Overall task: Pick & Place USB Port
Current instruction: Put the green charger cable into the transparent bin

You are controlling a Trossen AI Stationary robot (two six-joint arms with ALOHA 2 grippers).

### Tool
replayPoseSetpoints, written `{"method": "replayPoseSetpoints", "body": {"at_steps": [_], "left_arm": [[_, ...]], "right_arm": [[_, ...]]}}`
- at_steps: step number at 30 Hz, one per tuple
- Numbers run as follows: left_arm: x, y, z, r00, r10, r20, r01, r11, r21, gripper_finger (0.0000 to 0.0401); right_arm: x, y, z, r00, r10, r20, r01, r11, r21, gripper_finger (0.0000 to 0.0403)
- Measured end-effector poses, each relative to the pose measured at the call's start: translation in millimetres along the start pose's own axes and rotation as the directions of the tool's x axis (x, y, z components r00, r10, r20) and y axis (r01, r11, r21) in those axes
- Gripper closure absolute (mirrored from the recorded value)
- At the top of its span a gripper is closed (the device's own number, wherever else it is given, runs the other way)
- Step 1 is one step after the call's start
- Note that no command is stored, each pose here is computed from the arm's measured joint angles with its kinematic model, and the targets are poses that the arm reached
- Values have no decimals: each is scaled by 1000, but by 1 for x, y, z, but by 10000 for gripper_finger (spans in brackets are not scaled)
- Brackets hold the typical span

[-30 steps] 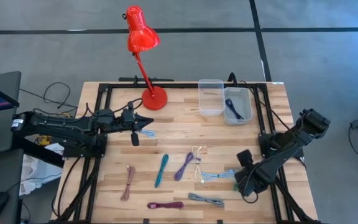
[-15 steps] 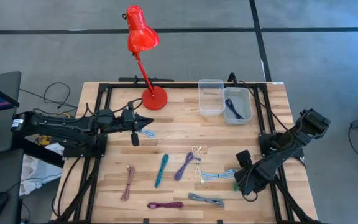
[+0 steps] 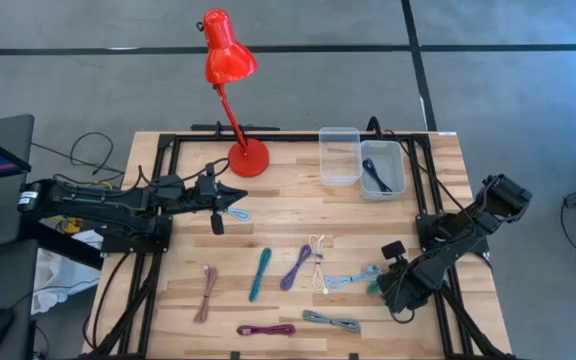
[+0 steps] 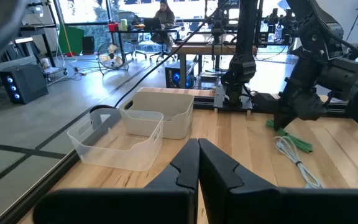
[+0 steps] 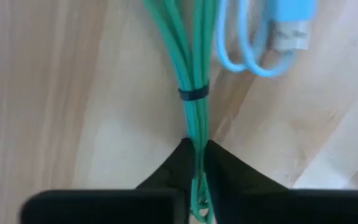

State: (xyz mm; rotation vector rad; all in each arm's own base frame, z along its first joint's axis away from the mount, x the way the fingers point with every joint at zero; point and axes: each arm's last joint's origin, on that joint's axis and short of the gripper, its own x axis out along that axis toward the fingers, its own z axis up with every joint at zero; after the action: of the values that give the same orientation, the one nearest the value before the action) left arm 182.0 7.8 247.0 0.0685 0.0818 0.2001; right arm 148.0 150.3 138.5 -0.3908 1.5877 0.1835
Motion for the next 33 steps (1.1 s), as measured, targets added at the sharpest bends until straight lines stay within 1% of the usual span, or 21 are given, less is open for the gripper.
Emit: {"method": "replayPoseSetpoints", "body": {"at_steps": [2, 7, 11, 15, 19, 23, 27, 30, 33], "left_arm": [[0, 0, 0, 1000, 0, 0, 0, 1000, 0, 395], [0, 0, 0, 1000, 0, 0, 0, 1000, 0, 395], [0, 0, 0, 1000, 0, 0, 0, 1000, 0, 395], [0, 0, 0, 1000, 0, 0, 0, 1000, 0, 395], [0, 0, 0, 1000, 0, 0, 0, 1000, 0, 395], [0, 0, 0, 1000, 0, 0, 0, 1000, 0, 395], [0, 0, 0, 1000, 0, 0, 0, 1000, 0, 395], [0, 0, 0, 1000, 0, 0, 0, 1000, 0, 395], [0, 0, 0, 1000, 0, 0, 0, 1000, 0, 395]], "right_arm": [[0, 0, 0, 1000, -1, 1, 1, 1000, 2, 394], [-1, -1, -1, 1000, 1, -1, -1, 1000, 19, 388], [-9, -4, -7, 1000, 9, 2, -9, 1000, 29, 398], [-24, -12, -16, 999, -33, 43, 30, 996, 84, 398], [-42, -22, -26, 982, -92, 166, 65, 985, 162, 399], [-61, -36, -41, 944, -183, 275, 104, 955, 278, 400], [-77, -50, -61, 890, -284, 357, 137, 913, 385, 401], [-84, -60, -74, 848, -355, 393, 151, 874, 462, 402], [-89, -71, -84, 818, -415, 398, 153, 824, 545, 402]]}}
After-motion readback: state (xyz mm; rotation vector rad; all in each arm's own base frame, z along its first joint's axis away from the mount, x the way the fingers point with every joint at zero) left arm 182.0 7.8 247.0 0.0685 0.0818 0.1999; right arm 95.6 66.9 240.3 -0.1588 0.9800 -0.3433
